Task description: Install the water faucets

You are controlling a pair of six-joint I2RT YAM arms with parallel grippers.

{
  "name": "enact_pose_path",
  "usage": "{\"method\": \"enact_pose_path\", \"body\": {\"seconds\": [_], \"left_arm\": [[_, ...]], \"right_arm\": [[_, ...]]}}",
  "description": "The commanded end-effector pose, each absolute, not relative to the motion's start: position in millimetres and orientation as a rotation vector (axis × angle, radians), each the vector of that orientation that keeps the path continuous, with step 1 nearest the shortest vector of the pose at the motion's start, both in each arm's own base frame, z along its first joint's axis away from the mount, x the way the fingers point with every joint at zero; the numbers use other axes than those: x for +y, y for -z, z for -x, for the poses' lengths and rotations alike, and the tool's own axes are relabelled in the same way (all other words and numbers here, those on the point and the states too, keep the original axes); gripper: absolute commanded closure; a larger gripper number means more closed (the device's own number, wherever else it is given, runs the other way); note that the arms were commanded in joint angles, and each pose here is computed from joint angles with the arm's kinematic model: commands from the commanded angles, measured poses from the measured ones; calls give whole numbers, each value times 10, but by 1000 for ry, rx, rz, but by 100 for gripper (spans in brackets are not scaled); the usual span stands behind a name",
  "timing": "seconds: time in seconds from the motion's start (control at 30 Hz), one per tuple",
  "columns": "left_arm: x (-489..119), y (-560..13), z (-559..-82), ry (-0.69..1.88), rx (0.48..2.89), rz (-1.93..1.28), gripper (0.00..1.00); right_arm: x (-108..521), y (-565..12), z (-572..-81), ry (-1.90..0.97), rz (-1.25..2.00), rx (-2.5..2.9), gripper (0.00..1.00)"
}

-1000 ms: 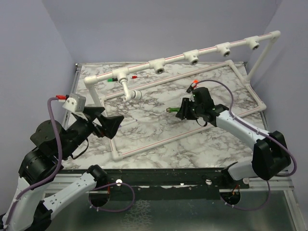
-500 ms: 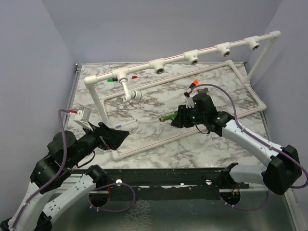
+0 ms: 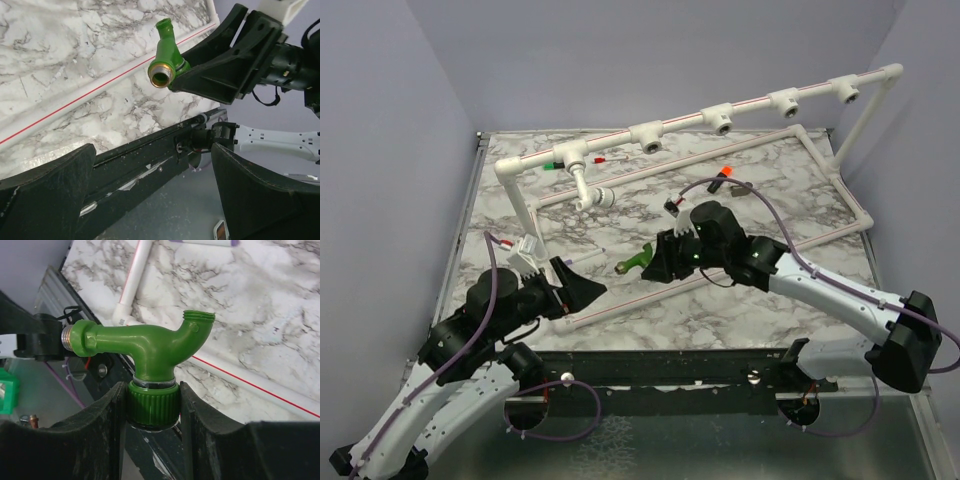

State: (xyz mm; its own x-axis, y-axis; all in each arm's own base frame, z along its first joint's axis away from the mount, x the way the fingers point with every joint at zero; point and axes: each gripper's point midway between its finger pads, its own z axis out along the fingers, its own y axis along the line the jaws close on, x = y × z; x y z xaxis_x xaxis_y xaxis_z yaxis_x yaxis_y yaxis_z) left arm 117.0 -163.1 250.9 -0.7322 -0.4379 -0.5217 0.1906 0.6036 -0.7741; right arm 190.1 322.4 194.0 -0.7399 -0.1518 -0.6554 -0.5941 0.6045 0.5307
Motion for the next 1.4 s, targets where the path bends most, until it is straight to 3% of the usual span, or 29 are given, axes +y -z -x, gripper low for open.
{"method": "enact_pose_path", "body": {"seconds": [0.0,0.17,0.73,1.0,1.2,1.27,1.37], "left_arm": [[-1826,-2491,-1123,1305,2122,255,1],[-1879,-2406,-1135,1369,2112,318,3],[-1931,-2293,-1161,1447,2089,402,35],[-1947,-2281,-1193,1458,2077,424,44],[-1953,-2264,-1202,1470,2073,443,61],[-1958,-2250,-1201,1469,2079,444,72],[-1966,-2242,-1199,1470,2086,445,98]], "right_arm": [[3481,-2145,-1845,-1075,631,2203,100],[3689,-2160,-1680,-1087,698,2185,100],[3785,-2241,-1481,-1088,759,2138,100],[3821,-2292,-1385,-1109,782,2111,100],[3824,-2298,-1364,-1108,790,2104,99],[3821,-2296,-1367,-1106,787,2103,100],[3822,-2291,-1365,-1106,788,2103,100]]}}
